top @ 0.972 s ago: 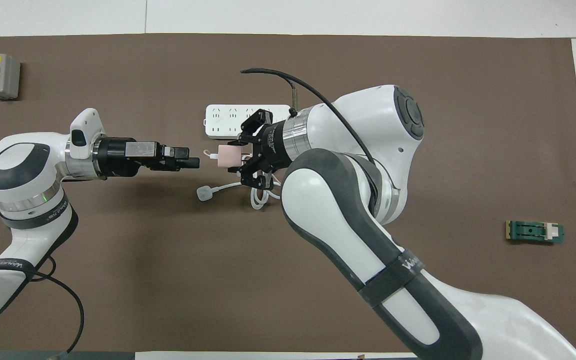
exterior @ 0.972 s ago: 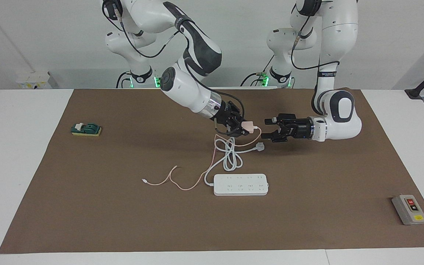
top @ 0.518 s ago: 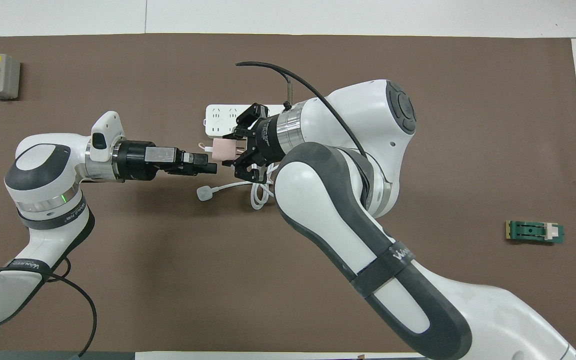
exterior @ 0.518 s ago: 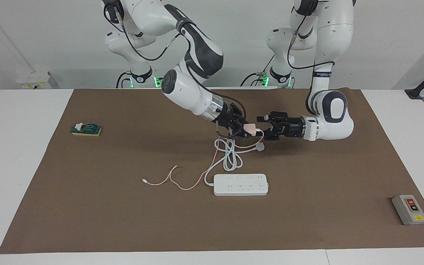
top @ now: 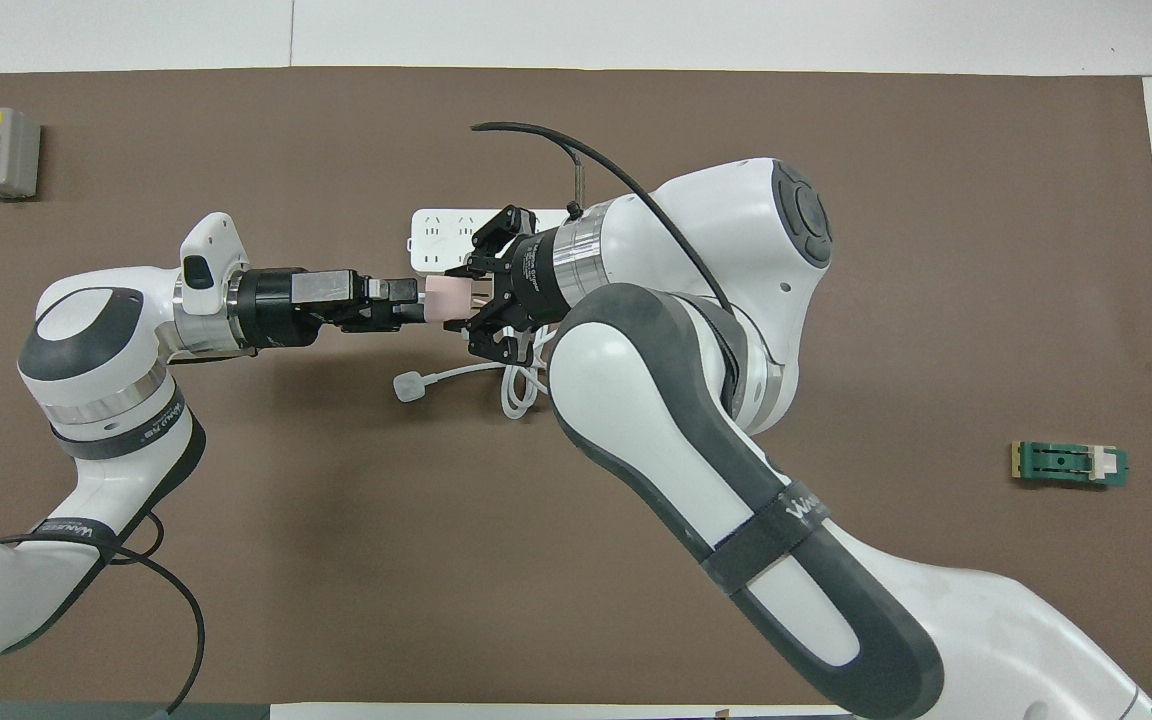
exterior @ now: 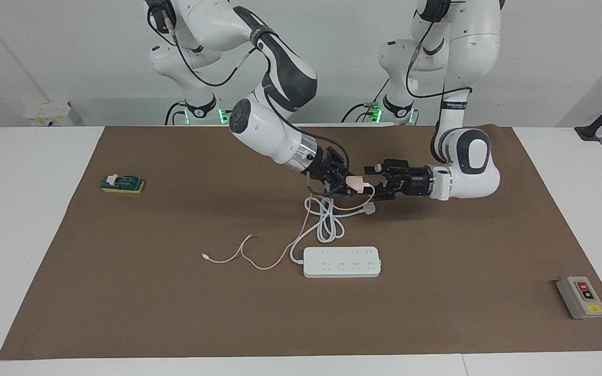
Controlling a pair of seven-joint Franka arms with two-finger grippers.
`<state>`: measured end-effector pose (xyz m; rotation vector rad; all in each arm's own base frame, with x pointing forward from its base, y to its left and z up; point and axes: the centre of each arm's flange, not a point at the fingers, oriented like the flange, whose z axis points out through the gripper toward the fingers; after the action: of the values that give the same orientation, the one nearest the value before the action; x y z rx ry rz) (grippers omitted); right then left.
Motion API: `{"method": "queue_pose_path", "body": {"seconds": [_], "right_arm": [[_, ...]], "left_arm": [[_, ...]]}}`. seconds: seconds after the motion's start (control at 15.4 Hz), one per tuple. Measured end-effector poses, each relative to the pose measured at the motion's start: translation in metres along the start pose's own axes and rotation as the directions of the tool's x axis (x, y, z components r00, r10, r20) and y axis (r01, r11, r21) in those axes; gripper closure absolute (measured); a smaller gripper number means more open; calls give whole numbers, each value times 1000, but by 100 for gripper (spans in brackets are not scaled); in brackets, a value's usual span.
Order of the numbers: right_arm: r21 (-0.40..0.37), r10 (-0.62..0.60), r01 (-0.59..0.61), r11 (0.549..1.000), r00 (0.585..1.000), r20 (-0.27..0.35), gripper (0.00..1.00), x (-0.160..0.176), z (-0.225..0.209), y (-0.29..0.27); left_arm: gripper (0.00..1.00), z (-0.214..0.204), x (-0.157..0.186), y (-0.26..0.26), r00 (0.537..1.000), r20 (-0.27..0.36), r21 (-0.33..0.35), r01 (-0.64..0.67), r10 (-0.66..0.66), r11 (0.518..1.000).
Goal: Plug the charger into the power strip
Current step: 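Grasp the pink charger with the left gripper from the right gripper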
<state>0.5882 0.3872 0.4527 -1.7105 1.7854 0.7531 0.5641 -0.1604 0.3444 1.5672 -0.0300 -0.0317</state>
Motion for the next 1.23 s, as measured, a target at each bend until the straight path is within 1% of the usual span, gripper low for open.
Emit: {"method": "queue_pose_path", "body": {"seconds": [0.45,0.71,1.04,1.1,1.17,1.23], "right_arm": [[0,-1,1,1000,1000,0,52,0,0,0],[-1,-3,3,1000,1000,1,52,-2,1,1],[-3,-4,4,1000,1000,1,52,-3,2,2],[-3,-4,4,1000,1000,1,52,-3,2,2],[-3,-4,4,1000,1000,1,52,-3,2,2],[-3,-4,4,1000,1000,1,52,-3,2,2]], "left_arm": [[0,23,-5,1,999,34,-4,0,0,1000],[0,24,-6,2,999,36,-8,9,-8,1000],[1,22,-4,5,997,29,-6,66,-66,998],[4,21,-3,7,997,28,-6,70,-69,998],[4,21,-3,8,997,27,-6,78,-78,997],[7,20,-3,10,996,25,-6,85,-85,996]]}}
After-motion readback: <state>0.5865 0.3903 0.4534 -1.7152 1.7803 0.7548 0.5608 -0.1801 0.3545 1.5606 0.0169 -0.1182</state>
